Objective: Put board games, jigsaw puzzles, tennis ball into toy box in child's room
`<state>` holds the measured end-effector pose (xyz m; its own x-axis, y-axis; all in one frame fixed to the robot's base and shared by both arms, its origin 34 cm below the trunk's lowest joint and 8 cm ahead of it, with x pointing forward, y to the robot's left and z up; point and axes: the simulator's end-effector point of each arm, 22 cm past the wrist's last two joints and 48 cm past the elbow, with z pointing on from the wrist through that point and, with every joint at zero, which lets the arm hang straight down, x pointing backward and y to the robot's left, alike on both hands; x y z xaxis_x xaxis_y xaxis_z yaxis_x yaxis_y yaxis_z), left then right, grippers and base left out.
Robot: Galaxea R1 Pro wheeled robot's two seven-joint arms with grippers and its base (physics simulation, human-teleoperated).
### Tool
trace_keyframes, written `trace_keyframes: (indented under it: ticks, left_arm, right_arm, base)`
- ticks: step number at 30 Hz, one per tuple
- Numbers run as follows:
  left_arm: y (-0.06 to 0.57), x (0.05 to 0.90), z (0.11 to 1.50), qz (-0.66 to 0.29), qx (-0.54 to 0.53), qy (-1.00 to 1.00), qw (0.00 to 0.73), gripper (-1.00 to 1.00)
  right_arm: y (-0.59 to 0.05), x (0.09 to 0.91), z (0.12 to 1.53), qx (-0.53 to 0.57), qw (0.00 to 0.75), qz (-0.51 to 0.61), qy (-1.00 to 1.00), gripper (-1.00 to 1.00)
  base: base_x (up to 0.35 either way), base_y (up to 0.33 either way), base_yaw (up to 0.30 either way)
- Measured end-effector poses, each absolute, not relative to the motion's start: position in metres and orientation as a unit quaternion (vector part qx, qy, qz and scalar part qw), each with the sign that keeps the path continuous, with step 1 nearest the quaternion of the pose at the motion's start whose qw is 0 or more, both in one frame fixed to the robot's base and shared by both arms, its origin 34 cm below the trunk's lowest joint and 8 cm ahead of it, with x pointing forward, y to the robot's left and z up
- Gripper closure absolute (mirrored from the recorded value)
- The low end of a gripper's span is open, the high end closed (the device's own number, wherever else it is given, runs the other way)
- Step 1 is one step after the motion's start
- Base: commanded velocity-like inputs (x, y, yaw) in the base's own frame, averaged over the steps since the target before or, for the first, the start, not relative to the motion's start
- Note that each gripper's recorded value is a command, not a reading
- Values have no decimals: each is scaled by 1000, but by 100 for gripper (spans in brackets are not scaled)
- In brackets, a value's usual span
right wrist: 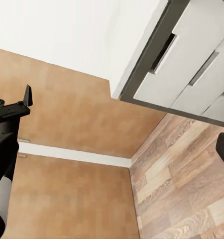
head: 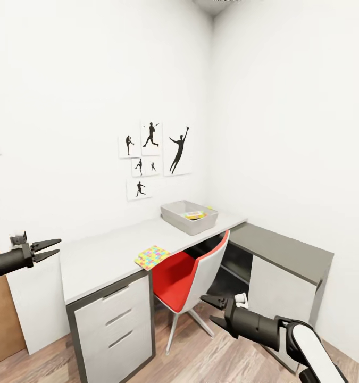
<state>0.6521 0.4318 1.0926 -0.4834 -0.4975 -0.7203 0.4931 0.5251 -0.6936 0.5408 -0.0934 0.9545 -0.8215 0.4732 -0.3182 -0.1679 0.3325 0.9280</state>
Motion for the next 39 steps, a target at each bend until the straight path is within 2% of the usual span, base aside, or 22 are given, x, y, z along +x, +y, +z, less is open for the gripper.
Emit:
trace_keyframes:
  ticks: [7,16,26,32,39]
  left_arm:
    - [426,653,1091,-490,1,711,505,-100]
    - [422,654,1089,-493,2,711,501,-100]
    - [389,662,1082,-524,0,704,479,-100]
    - [346,667,1072,-542,17,712,446,-100]
    - [242,671,1060,-594,56,705,383,-100]
  right_arm:
    - [-120,558,941,132,304,540,774,-100]
    - [-189,589,869,199,338,413,822,-100]
    - [-232,616,824,278,343,366,820,-100]
    - [-245,621,803,296,329,332,833,-100]
    - [-257,622,787,298,323,297,848,-100]
  base:
    - [0,0,-155]
    - [0,0,-11]
    - [0,0,0]
    - [0,0,0]
    - [0,0,0]
